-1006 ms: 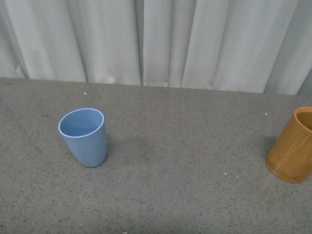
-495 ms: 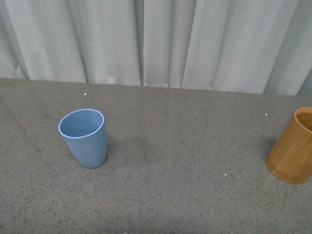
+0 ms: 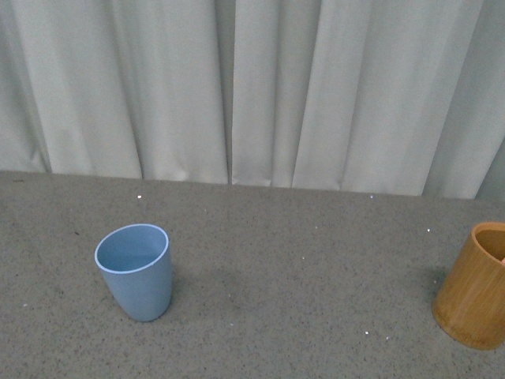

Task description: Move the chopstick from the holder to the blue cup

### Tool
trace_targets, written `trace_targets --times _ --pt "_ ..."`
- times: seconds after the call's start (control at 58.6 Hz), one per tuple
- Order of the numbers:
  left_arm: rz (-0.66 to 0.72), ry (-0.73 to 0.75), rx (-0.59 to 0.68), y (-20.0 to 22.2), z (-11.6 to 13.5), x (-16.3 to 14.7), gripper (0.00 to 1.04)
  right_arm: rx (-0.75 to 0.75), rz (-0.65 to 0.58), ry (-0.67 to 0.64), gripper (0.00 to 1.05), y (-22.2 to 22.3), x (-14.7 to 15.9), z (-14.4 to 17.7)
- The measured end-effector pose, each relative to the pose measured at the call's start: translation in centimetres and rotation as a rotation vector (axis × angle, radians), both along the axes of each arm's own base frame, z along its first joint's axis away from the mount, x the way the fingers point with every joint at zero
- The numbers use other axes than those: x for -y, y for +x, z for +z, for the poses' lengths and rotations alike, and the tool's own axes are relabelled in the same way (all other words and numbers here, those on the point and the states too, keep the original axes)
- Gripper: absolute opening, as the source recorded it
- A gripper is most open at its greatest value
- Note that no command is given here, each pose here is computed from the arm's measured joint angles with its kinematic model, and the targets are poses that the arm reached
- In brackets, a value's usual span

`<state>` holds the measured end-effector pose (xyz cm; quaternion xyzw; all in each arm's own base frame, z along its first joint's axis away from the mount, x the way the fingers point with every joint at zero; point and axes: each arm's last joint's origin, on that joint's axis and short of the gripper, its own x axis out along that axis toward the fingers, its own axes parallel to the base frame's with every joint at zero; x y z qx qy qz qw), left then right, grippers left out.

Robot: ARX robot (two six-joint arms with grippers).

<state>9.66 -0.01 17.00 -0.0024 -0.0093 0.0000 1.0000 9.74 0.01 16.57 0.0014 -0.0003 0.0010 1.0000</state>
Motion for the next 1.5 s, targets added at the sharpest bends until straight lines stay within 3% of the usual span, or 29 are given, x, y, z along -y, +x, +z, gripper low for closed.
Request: trace_targets --times 1.501 --pt "0.000 0.000 0.000 0.00 0.00 0.00 0.98 0.000 0.000 0.000 0.95 0.00 0.00 0.00"
